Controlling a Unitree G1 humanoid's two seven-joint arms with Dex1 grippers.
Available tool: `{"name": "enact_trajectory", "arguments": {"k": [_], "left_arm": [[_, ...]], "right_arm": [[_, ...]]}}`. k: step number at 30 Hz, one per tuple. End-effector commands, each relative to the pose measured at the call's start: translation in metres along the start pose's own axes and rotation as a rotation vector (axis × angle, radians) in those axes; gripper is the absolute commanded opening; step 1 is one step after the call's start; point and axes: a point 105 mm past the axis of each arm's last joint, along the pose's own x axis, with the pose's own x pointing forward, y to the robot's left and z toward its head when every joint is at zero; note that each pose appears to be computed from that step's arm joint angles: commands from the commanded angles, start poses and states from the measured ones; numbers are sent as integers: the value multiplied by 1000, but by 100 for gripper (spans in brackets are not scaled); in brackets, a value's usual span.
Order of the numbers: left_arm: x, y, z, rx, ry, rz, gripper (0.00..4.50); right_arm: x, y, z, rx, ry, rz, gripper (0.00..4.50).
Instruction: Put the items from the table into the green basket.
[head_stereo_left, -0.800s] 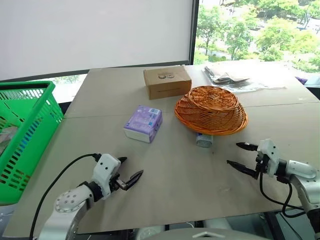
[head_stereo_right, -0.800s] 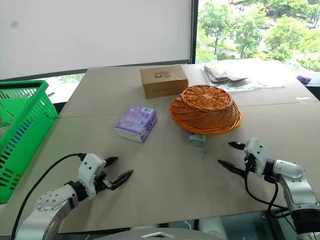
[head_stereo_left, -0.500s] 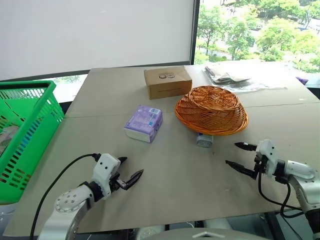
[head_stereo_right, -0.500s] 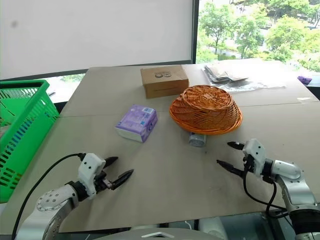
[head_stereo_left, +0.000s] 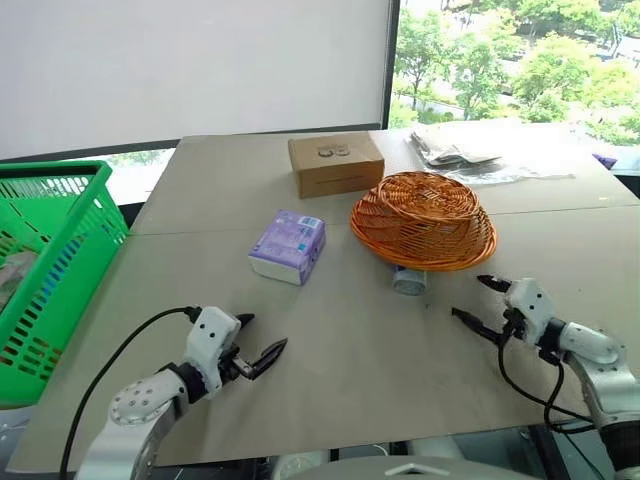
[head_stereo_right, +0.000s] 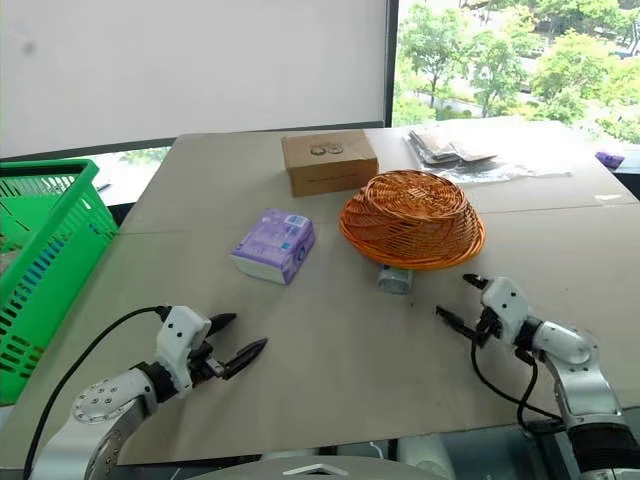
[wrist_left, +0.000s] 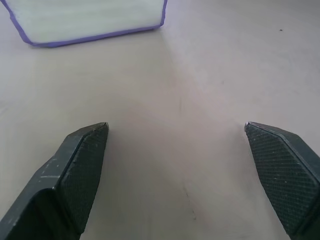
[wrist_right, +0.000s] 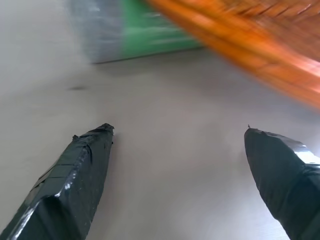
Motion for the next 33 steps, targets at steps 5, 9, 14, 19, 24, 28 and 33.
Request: {"name": "enact_trajectory", "arguments": {"k": [5,9,14,19,24,28,33], "left_arm": [[-14,-15,55,-2,-121,-180,449],[-29,-18,77,58,-112,-260,449],[-40,-11,92,111,-111,-240,449],[-38,-13,94,116,-117,-237,449],[-32,-18,97,116,-132,-253,449],[-29,-19,100,128,-141,-262,449],[-27,-18,109,144,-174,-253,449]], "right_arm": [[11,-12,10,-512,-28,-121,450],[21,-19,11,-616,-49,-156,450],[19,-36,17,-660,-67,-273,450],[11,-48,14,-621,-51,-380,450],[14,-27,4,-600,-42,-299,450],[25,-23,7,-635,-58,-290,450],[47,-34,25,-727,-111,-350,450]]}}
